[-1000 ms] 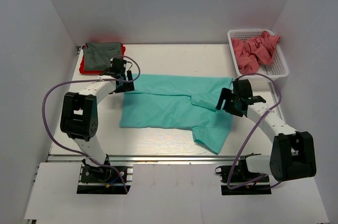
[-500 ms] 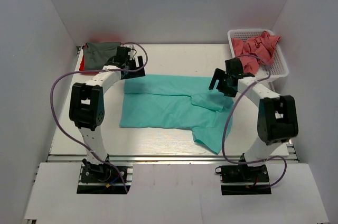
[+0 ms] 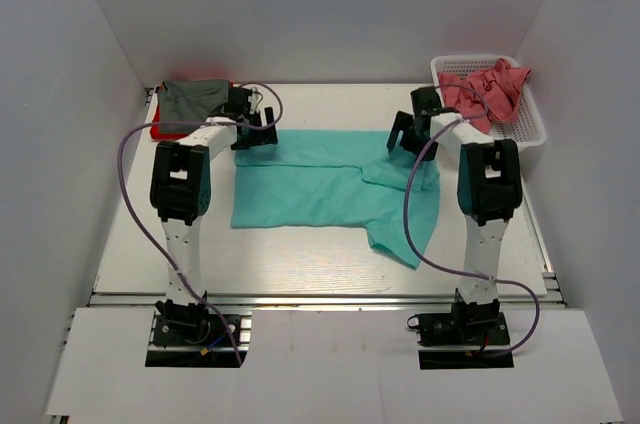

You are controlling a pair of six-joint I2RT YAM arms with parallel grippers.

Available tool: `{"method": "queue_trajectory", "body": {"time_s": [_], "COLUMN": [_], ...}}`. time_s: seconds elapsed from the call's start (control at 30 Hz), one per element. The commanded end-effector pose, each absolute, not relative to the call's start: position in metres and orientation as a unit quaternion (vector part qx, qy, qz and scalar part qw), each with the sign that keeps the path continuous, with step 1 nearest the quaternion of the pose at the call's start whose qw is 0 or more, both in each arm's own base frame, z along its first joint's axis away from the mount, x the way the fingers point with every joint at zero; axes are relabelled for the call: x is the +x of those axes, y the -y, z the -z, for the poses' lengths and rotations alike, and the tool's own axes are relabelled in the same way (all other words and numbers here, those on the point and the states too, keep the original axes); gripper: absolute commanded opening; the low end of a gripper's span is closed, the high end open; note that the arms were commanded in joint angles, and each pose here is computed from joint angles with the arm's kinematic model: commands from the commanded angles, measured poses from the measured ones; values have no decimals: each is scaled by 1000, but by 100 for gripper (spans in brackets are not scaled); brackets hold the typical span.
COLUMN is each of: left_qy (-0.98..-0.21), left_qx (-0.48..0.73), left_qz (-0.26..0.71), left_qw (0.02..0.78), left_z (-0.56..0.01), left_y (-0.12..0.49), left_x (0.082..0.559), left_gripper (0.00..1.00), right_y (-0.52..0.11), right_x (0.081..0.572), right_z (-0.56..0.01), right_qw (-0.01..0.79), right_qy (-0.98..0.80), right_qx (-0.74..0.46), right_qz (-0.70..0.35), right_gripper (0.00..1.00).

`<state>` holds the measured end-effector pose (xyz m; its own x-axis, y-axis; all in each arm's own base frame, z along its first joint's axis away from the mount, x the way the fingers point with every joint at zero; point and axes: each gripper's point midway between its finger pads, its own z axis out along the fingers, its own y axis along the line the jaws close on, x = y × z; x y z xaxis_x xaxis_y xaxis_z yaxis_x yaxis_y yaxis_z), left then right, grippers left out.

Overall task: Fold and stack the t-shirts
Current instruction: Fold the flattened tshirt in 1/3 of the way

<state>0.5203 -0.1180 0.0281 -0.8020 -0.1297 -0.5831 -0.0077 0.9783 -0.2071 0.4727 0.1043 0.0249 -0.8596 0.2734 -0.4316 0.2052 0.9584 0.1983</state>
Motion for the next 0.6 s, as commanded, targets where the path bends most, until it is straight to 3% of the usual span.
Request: {"method": "queue_trajectory", "body": {"time_s": [0.0,0.17,0.33,0.4,0.53,0.57], "left_qy": [-961,-949,-931,-924,-920,-929], "left_qx": [-63,-48,-18,-6,-9,-25], "left_qz": [73,84,87,95,102,97], "left_qw": [259,300,355,370,379,357], "left_z": [10,-26,-79,-105,-138,-121], "left_y": [93,91,95,102,102,97], "left_x": [514,551,560,551,513,491], "left_gripper": [100,100,100,100,100,100], "right_y": [-94,-99,-110,-115,-125,-126], "right_x": [495,536,543,539,495,485], "right_z": [-9,-33,-87,-127,-154,-141], "right_qw": [225,270,330,364,382,382], "right_qy": [-967,-960,-941,-927,-919,-919], "right_qx": [106,49,12,2,-3,-1], "right_qz": [-47,-46,-74,-84,-99,-102], "right_gripper": [90,90,90,90,90,90]}}
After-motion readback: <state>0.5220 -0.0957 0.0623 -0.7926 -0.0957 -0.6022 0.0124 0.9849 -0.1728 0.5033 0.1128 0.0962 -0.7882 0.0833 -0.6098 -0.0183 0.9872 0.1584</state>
